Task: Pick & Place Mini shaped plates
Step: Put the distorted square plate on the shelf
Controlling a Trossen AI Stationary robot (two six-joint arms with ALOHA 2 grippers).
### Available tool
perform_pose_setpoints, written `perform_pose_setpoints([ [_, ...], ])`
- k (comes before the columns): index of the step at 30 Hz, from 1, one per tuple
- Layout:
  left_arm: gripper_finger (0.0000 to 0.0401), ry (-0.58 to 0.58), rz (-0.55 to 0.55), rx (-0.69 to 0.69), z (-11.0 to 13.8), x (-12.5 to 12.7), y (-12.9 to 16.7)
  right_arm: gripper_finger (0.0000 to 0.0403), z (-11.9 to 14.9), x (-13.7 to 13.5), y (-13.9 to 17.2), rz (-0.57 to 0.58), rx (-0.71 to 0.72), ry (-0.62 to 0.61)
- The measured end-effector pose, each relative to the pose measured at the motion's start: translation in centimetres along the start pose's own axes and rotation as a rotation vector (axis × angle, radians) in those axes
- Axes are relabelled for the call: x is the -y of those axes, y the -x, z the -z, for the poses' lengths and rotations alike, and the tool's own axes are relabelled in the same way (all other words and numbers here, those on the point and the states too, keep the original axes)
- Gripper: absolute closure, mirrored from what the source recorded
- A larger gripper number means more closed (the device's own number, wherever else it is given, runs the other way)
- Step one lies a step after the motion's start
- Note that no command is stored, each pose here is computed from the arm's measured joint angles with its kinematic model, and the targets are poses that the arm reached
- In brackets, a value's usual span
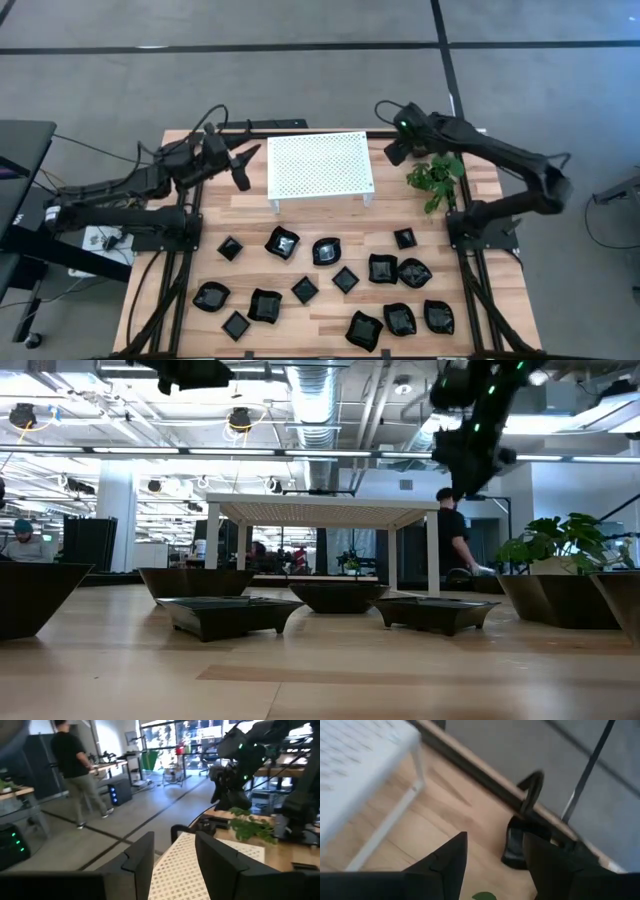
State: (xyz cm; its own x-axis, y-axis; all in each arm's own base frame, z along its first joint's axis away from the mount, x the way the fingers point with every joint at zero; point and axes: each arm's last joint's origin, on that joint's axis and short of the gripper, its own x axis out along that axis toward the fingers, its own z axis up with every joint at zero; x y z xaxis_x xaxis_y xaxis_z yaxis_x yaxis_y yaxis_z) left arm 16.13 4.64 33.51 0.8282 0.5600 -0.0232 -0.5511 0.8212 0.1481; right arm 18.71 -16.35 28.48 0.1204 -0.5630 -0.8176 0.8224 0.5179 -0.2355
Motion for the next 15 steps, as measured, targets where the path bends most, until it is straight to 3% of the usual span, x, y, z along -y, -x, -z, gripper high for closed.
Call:
perform_pose_setpoints([
  [7, 0.0256, 0.009, -0.007, -0.032, 0.5, -0.1, -0.1, 0.0215, -0.4, 1.5, -5.5, 0.024, -0.188, -0.061],
  [15, 0.0256, 0.009, -0.007, -0.033, 0.5, -0.1, -0.1, 0.0216, 0.4, 2.3, -9.3, 0.039, -0.368, -0.119],
])
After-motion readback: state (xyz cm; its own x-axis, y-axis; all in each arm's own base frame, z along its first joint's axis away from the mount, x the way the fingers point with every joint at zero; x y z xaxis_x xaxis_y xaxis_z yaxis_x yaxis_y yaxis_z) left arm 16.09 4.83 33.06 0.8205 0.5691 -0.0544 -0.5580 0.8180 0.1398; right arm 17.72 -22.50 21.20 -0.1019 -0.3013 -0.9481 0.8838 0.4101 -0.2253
